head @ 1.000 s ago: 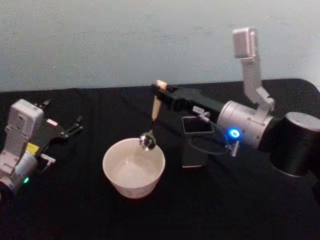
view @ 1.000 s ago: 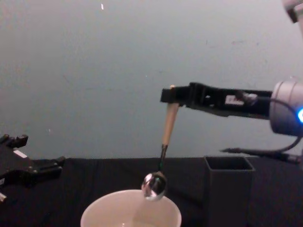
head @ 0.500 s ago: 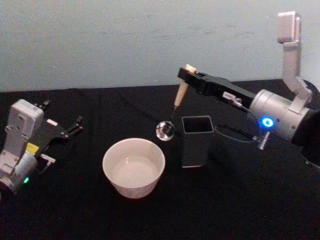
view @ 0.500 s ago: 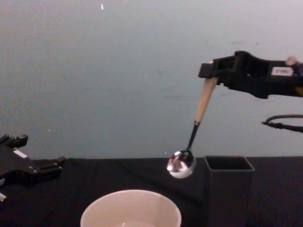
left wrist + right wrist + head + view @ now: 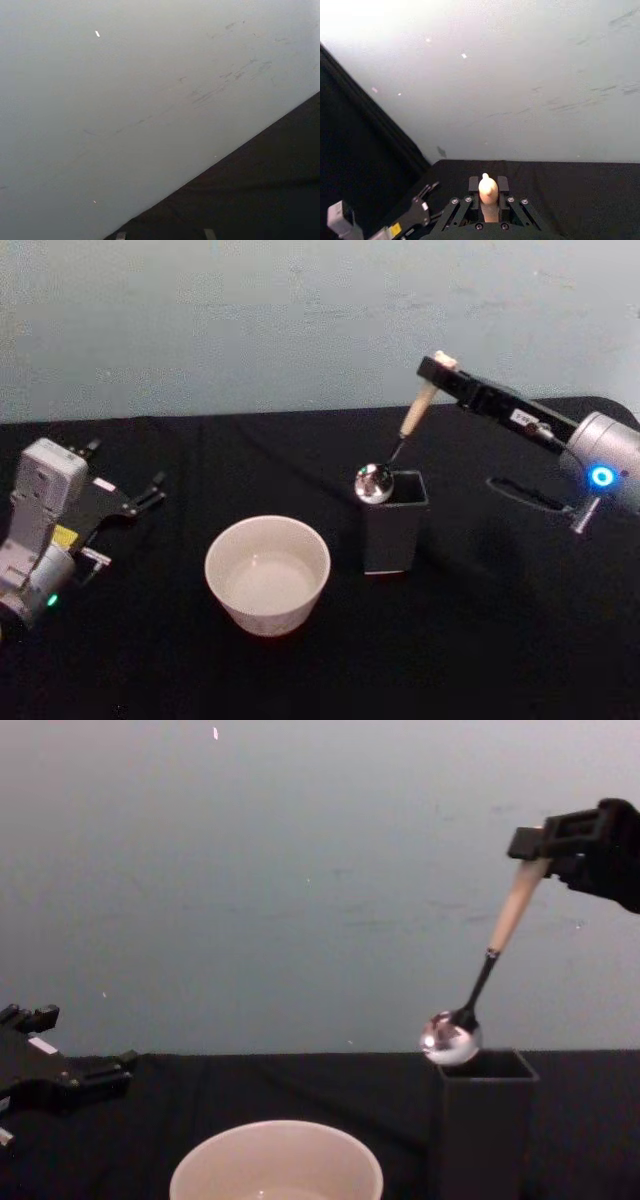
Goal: Pick up the stirring spoon with one hand, stir inside the cup, then place it back in its original position.
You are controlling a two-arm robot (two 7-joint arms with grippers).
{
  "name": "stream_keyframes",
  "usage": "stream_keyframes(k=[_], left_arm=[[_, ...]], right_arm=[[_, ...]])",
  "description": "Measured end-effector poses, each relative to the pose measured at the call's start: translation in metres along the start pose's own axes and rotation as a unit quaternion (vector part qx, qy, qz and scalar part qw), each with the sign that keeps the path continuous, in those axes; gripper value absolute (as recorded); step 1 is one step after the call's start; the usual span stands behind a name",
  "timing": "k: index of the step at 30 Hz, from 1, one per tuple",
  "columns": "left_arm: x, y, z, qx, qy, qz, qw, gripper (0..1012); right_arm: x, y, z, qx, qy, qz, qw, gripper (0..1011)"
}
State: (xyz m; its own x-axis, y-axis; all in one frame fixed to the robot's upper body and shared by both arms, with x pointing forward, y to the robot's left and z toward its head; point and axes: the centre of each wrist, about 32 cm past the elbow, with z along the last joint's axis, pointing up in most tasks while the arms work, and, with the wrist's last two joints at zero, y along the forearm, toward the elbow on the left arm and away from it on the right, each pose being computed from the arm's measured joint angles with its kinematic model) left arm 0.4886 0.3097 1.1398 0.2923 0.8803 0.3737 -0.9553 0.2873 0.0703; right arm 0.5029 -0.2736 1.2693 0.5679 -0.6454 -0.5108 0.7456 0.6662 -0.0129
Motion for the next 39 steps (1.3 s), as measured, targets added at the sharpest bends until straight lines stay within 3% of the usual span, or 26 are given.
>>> stream_keyframes(k=[8, 18, 39], left_arm=[[0.0000, 0.0000, 0.0000, 0.000, 0.000, 0.000, 1.0000, 1002], [0.0000, 0.0000, 0.0000, 0.000, 0.000, 0.000, 1.0000, 1001], [0.0000, 0.0000, 0.0000, 0.000, 0.000, 0.000, 1.0000, 1001]], right_arm=[[0.011, -0.005, -0.001, 0.014, 0.013, -0.027, 0.9994, 215], [0.017, 0.001, -0.007, 0.018, 0.015, -0.041, 0.9989, 215], [0.027, 0.013, -0.029, -0.017, -0.009, -0.061, 0.9979, 215]])
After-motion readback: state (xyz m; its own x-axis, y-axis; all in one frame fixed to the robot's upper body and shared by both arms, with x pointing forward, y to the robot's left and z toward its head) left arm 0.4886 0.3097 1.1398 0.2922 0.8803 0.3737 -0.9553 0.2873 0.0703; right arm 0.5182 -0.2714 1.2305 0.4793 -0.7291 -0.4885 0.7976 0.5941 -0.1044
